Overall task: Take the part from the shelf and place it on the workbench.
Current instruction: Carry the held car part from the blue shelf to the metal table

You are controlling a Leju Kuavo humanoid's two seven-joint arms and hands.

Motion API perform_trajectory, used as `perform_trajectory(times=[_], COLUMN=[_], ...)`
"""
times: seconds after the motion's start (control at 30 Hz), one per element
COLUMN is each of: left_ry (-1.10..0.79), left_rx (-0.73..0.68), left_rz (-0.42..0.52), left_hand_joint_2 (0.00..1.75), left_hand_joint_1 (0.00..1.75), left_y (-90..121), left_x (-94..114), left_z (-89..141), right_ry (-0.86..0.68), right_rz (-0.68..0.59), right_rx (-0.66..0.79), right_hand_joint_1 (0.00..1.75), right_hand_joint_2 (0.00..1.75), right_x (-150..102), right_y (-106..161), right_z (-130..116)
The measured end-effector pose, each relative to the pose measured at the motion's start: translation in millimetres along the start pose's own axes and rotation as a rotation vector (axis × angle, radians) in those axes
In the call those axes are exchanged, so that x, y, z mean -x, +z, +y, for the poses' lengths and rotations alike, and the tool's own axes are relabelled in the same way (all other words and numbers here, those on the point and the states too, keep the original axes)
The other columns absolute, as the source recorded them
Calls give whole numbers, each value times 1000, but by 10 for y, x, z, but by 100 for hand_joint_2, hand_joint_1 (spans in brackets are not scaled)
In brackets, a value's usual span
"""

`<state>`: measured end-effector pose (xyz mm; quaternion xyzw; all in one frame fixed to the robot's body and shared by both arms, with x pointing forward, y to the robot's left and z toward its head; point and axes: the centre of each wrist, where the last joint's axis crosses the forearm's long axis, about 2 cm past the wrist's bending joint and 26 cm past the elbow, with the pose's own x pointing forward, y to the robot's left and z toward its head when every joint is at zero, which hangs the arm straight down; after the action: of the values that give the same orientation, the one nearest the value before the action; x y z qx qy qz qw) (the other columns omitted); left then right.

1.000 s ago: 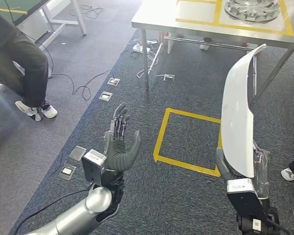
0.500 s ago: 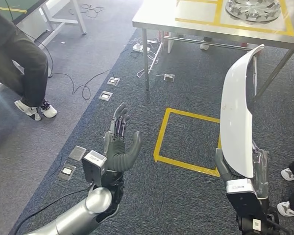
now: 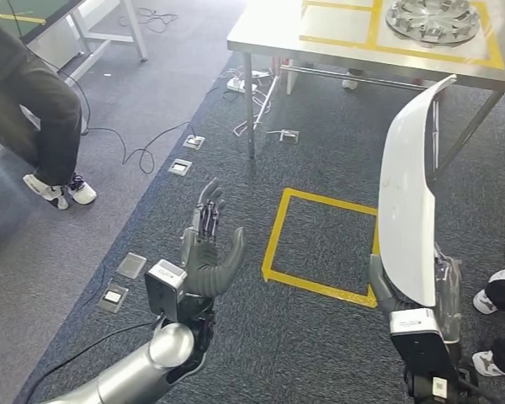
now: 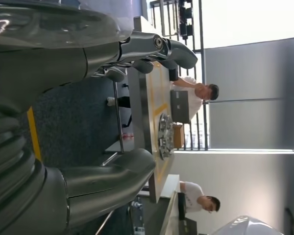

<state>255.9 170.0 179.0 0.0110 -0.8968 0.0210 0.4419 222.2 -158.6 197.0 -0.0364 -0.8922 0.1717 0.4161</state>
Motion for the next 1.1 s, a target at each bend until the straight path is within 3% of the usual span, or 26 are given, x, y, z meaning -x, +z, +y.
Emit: perform_trajectory(times=[1.1], left_ry=[-16], left_rx=[12], left_rz=[11], left_hand_joint_2=[175], left_hand_joint_1=[0], left_y=[1], left_x=[2], left_z=[8], right_ry=[-3], right_rz=[0], right_rx=[12], right_hand_joint_1=[175], right_hand_joint_2=[175], right_x=[3], right_y=[-20], right_z=[0])
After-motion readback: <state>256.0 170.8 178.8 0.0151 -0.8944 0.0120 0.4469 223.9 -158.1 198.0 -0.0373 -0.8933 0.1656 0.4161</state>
